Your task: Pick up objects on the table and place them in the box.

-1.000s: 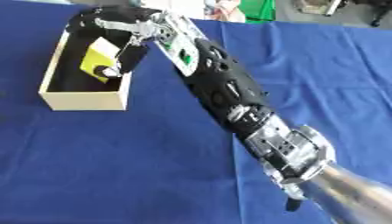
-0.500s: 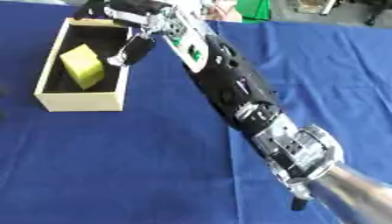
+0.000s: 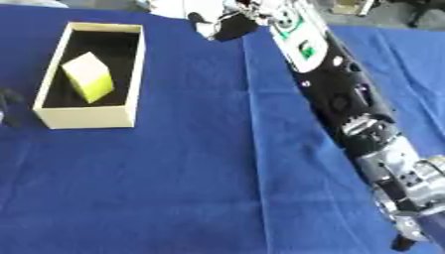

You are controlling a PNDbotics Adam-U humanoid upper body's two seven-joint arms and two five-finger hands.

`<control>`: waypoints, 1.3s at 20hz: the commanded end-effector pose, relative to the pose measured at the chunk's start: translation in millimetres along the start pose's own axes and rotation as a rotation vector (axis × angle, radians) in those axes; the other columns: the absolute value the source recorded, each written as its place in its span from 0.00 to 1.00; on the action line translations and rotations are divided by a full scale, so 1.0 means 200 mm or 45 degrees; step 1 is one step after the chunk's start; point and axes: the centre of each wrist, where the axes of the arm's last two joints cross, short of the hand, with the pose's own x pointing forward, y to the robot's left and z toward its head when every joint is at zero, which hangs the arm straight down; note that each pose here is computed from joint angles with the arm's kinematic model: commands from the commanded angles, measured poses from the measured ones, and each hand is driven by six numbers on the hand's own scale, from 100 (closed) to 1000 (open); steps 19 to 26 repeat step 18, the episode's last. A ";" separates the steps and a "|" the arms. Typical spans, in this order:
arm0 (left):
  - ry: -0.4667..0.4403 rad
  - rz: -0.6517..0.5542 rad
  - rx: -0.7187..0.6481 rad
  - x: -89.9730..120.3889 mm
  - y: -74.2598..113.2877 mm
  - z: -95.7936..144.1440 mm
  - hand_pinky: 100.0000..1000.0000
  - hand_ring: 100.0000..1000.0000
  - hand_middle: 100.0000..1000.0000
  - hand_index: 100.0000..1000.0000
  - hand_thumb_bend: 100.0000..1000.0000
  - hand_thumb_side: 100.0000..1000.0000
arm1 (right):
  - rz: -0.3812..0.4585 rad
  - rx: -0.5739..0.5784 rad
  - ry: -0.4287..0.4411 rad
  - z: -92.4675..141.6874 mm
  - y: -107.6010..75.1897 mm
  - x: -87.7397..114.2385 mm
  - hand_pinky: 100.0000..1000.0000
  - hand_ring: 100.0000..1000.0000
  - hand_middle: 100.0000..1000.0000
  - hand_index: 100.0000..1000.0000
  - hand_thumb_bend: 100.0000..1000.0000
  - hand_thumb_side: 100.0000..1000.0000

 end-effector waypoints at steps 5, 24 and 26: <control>-0.031 -0.039 0.042 0.04 0.06 0.00 0.42 0.69 0.57 0.60 0.00 0.17 | -0.198 -0.349 0.191 0.33 -0.18 -0.15 0.79 0.87 0.83 0.92 0.00 0.16; -0.034 -0.041 0.100 0.04 0.08 0.01 0.42 0.71 0.60 0.61 0.00 0.17 | -0.375 -0.652 0.500 0.77 -0.14 -0.33 0.76 0.85 0.81 0.90 0.00 0.20; -0.034 -0.041 0.100 0.04 0.08 0.01 0.42 0.71 0.60 0.61 0.00 0.17 | -0.375 -0.652 0.500 0.77 -0.14 -0.33 0.76 0.85 0.81 0.90 0.00 0.20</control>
